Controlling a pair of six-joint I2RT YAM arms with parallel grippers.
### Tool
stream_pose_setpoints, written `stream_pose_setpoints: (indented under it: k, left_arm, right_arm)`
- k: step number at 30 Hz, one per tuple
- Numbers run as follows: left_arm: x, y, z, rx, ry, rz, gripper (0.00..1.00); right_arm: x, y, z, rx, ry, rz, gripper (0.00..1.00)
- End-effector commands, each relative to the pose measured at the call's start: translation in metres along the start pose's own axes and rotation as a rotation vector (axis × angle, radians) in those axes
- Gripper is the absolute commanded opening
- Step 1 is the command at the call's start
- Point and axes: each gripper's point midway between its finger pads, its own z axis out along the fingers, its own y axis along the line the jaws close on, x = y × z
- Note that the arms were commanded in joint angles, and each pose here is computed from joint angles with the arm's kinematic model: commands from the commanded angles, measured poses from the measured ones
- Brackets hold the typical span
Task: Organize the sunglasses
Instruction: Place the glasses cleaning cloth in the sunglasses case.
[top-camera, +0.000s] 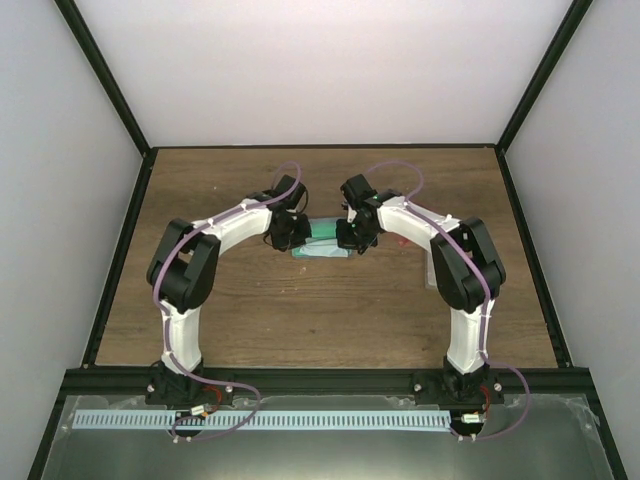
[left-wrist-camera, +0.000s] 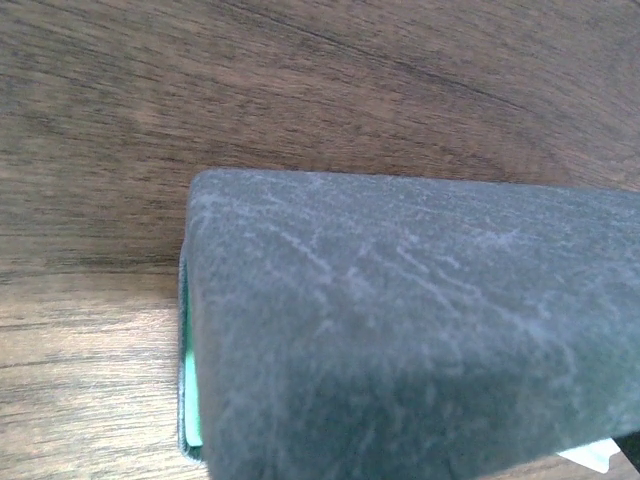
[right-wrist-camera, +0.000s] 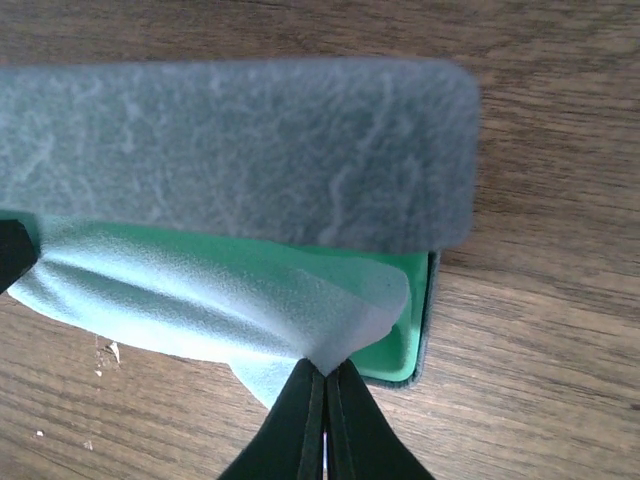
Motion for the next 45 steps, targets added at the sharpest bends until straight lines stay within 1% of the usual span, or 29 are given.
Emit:
stream_pose_setpoints:
  k: [1,16,20,40,42,45]
  left_arm:
    - [-0.005,-0.003,-0.001,-0.010,-0.006,0.014,0.04]
    - [-0.010,-0.001,0.002,-0.030,-0.006,0.013,0.04]
    - [-0.010,0.003,0.005,-0.041,-0.003,0.035,0.04]
    - [-0.007,0.014,0.013,-0.064,0.012,0.030,0.04]
    - [-0.008,0.015,0.012,-0.074,0.005,0.031,0.05]
    - [-0.009,0.017,0.009,-0.084,-0.002,0.033,0.09]
  right_arm:
    - [-0.017,0.001,-0.004,-0.010,-0.032,-0.005,0.01]
    - [-0.033,0.002,0.003,-0.001,-0.038,-0.007,0.01]
    - [-0.033,0.001,0.006,0.002,-0.031,-0.005,0.01]
    - [-0.028,-0.003,0.017,0.010,-0.006,-0.002,0.01]
    - [-0.029,-0.002,0.017,0.007,-0.006,-0.001,0.01]
    - [-0.032,0.001,0.013,-0.003,-0.012,-0.005,0.05]
